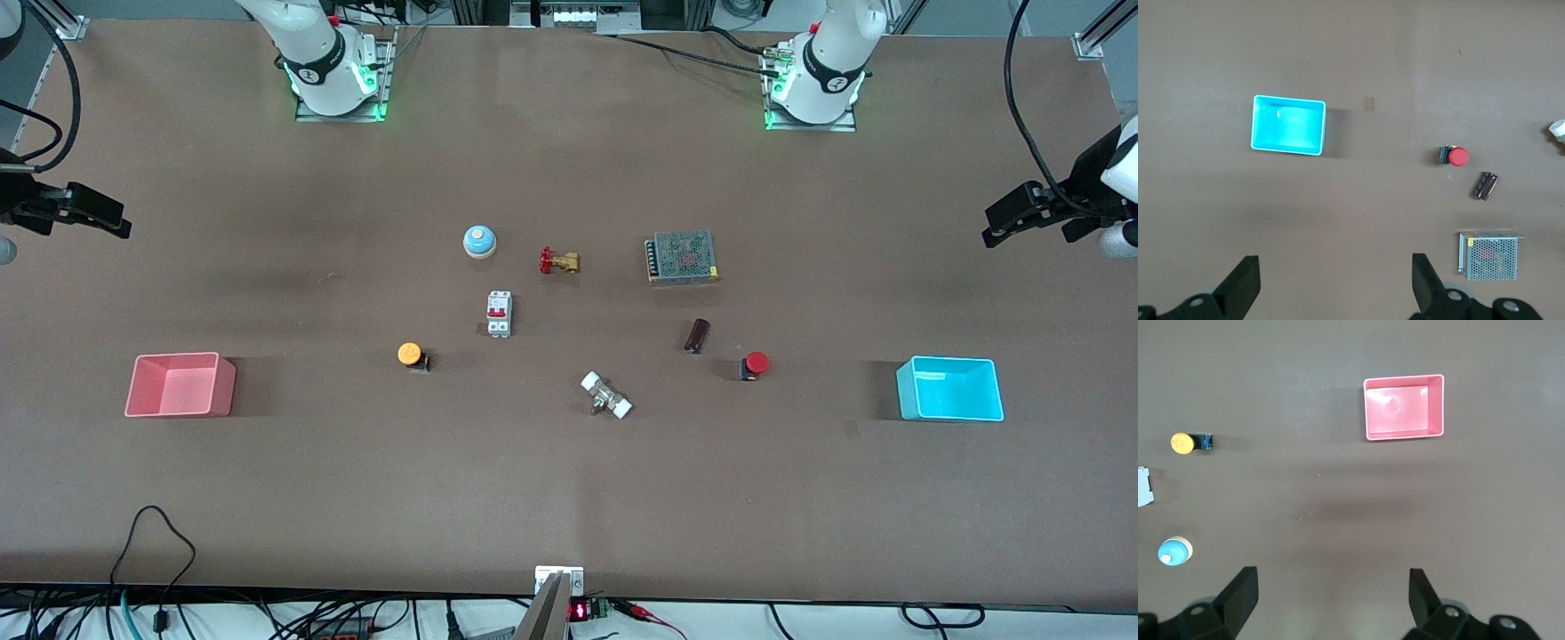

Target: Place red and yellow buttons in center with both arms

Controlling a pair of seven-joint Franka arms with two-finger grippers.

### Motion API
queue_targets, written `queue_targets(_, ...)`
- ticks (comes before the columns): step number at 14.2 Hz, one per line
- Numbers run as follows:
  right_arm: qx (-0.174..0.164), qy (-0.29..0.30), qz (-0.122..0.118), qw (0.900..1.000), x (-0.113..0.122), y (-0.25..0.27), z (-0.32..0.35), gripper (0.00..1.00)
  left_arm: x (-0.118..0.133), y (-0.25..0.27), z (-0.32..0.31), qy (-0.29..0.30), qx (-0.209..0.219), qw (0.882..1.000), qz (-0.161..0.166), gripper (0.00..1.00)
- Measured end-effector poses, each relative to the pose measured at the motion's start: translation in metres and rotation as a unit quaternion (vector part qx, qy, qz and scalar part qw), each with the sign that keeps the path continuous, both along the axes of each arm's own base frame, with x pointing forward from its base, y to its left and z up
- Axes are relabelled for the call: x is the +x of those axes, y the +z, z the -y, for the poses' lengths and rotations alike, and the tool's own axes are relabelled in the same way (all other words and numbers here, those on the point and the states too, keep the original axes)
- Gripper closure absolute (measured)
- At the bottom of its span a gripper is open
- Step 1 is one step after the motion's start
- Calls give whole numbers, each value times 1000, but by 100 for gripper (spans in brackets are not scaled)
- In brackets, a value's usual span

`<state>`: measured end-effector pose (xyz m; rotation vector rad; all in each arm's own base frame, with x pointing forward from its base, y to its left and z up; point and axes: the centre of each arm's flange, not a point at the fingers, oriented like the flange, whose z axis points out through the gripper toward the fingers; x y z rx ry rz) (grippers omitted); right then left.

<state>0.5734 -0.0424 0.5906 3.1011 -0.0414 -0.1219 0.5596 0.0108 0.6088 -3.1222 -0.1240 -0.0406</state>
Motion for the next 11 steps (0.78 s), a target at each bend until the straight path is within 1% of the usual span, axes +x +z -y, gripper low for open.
queue_targets(4,-4,2,0,1000,0,1,-4,0,-6,8,1,-1,0,1000,1,0)
queue_targets(9,-3,7,10,1000,-5,12,-5,0,-31,42,5,-4,-1,1000,16,0)
queue_targets(11,-2,11,12,1000,-6,15,-4,0,-36,52,4,-3,-1,1000,22,0)
